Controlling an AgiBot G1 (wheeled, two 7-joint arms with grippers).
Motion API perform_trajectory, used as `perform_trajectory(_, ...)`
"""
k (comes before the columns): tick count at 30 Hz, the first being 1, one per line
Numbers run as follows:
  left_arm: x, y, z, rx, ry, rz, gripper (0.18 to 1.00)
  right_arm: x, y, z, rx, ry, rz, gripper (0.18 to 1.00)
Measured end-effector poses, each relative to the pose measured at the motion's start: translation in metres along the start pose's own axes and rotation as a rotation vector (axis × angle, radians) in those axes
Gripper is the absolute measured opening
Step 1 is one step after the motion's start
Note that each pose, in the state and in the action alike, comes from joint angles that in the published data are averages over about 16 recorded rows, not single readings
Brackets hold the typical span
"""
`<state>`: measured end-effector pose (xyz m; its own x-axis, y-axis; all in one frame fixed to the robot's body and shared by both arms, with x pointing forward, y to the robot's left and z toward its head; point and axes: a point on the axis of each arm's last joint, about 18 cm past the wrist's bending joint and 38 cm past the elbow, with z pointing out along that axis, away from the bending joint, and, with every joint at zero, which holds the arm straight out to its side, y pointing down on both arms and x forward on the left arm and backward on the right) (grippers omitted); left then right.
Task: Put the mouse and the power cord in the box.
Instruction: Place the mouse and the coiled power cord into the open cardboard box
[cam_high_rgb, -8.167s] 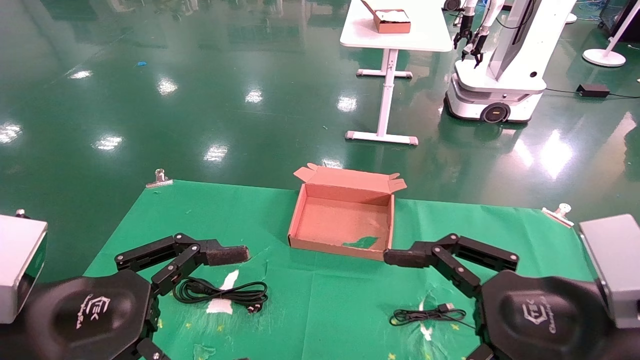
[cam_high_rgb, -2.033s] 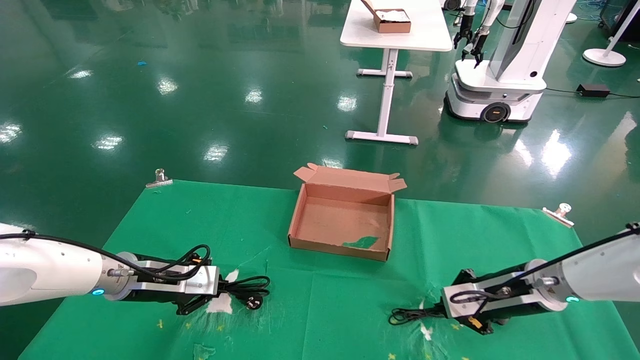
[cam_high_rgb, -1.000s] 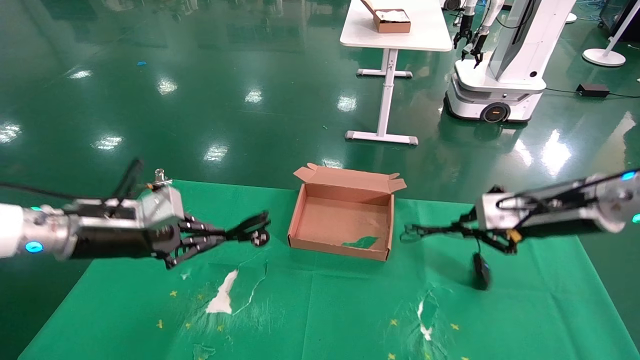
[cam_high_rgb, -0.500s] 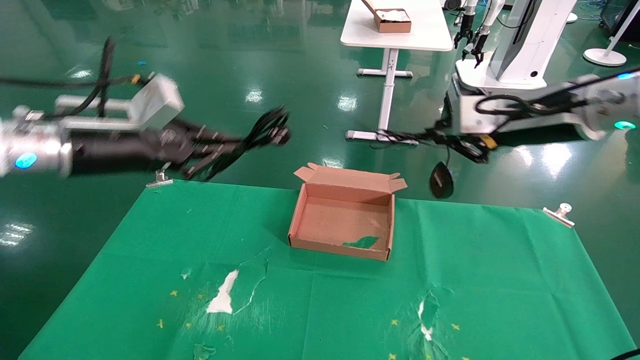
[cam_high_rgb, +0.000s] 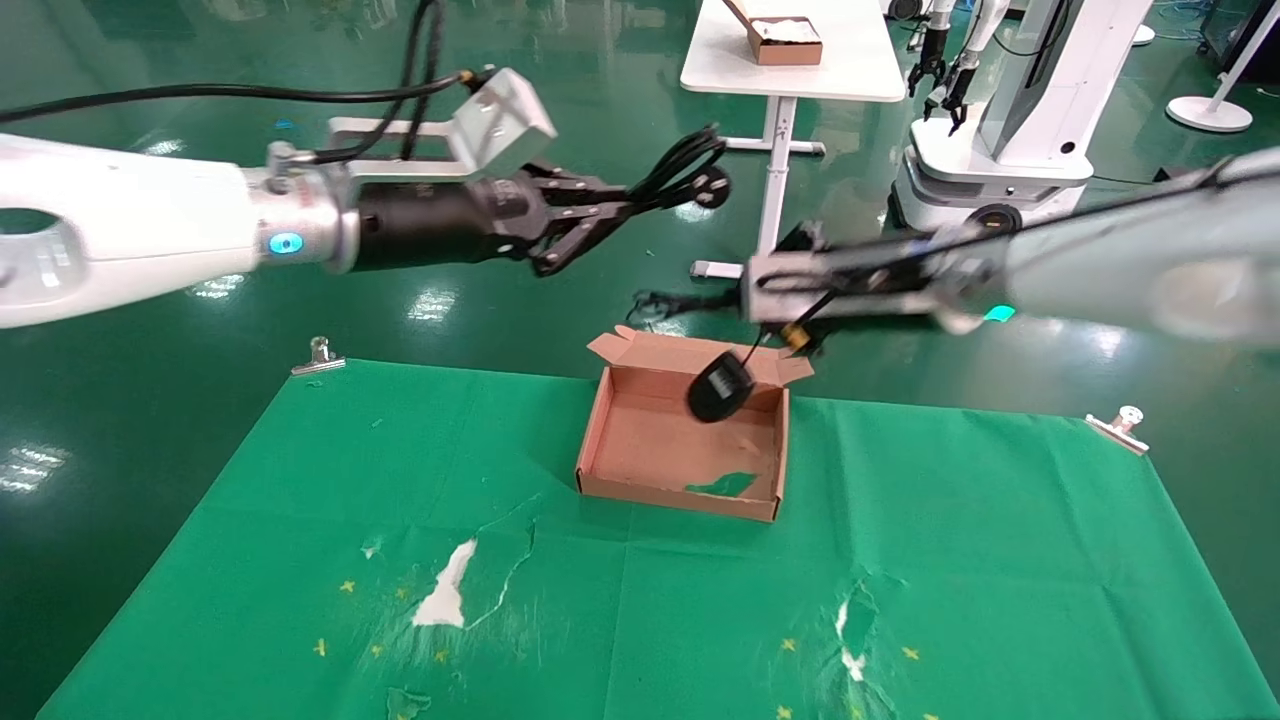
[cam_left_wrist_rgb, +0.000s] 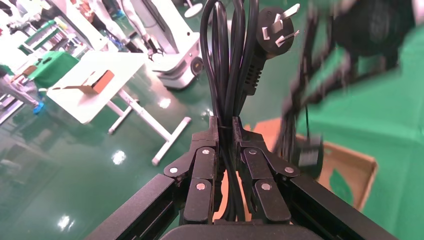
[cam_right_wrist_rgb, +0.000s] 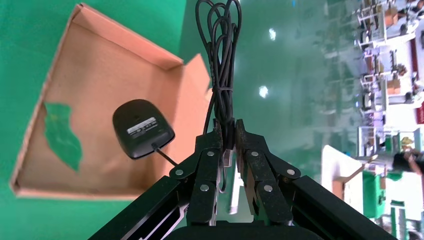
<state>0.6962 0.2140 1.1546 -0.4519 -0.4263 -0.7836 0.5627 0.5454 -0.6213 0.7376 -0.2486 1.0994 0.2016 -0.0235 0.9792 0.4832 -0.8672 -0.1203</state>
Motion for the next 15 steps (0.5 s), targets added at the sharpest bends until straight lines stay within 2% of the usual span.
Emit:
perform_trajectory(7,0.005,-0.007,0.013,0.022,-0.002,-0.013,0.232,-0.032,0.006,0.036,-0.061,0.035,0.054,0.223)
perform_trajectory(15,0.013,0.005,0.015,0.005,0.013,-0.012,0.232,-0.061,0.011,0.056,-0.094,0.064,0.12,0.223)
